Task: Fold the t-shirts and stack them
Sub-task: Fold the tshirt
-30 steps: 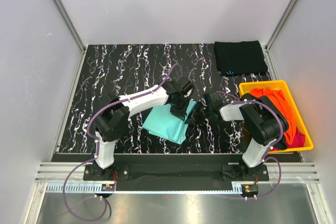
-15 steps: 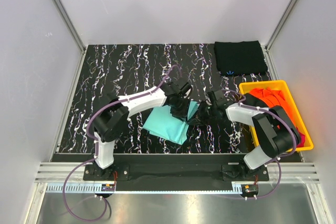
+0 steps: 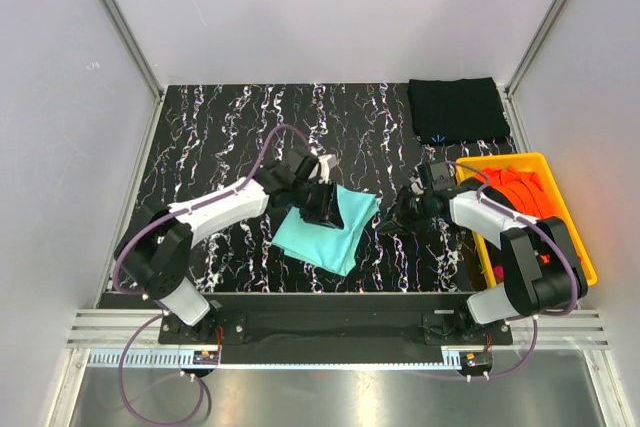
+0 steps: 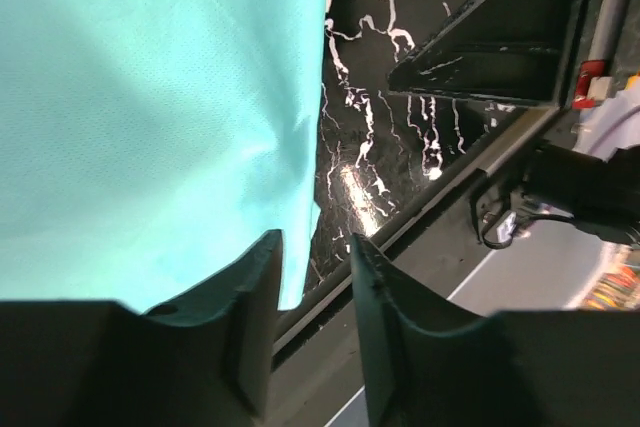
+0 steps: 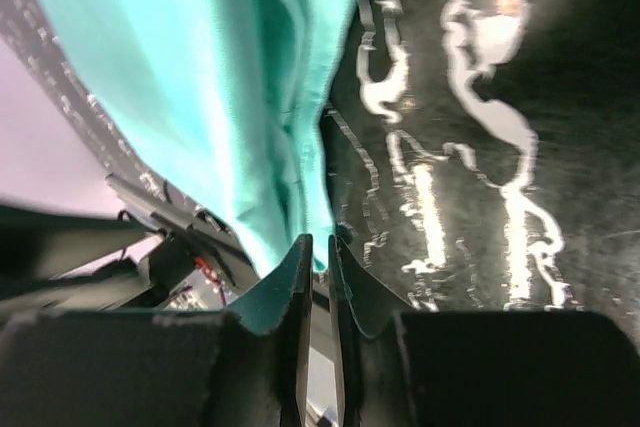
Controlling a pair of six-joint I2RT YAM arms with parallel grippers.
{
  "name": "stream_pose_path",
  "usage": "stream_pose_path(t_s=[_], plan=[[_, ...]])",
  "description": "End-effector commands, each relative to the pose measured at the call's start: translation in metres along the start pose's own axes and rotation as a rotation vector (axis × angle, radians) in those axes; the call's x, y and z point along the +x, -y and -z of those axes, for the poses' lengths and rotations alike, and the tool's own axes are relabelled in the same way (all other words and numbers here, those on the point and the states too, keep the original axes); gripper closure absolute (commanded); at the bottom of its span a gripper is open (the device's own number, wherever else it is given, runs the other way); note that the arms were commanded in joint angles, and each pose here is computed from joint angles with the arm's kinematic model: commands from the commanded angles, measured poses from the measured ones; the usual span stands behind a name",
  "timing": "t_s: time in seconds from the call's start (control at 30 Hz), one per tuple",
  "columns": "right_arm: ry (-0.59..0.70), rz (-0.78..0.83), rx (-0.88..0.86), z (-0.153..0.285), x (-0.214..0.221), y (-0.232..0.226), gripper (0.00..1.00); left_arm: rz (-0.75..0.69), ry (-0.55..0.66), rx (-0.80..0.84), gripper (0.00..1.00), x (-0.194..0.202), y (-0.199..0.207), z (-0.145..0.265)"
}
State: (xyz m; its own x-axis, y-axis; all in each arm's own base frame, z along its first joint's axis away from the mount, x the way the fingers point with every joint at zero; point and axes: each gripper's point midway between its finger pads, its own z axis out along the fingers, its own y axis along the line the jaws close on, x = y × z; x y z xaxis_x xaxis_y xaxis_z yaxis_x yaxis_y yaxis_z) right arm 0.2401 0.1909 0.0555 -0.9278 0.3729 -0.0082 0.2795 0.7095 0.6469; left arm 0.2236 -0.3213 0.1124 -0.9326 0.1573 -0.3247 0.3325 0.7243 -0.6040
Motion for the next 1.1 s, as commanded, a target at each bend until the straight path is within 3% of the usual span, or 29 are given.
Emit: stream_pose_path(t_s=[0.0, 0.17, 0.4, 0.77, 1.07], plan=[[-0.002, 0.103, -0.106, 0.012, -0.012, -0.037, 0.82, 0.002, -0.001, 0.198, 0.65, 0.006, 0.02, -0.007], [-0.094, 0.03, -0.287, 0.011, -0.011, -0.078, 0.84, 0.088, -0.032, 0.218, 0.71, 0.021, 0.008, -0.024], [-0.17, 0.048, -0.317, -0.013, -0.008, -0.1, 0.86, 0.136, -0.053, 0.227, 0.72, 0.034, 0.0, -0.034], [-0.227, -0.043, -0.226, -0.056, -0.001, -0.03, 0.9, 0.169, -0.125, 0.226, 0.74, 0.064, 0.0, -0.054], [-0.208, -0.024, -0.272, -0.057, -0.027, -0.018, 0.9, 0.183, -0.171, 0.192, 0.76, 0.089, -0.017, -0.058]])
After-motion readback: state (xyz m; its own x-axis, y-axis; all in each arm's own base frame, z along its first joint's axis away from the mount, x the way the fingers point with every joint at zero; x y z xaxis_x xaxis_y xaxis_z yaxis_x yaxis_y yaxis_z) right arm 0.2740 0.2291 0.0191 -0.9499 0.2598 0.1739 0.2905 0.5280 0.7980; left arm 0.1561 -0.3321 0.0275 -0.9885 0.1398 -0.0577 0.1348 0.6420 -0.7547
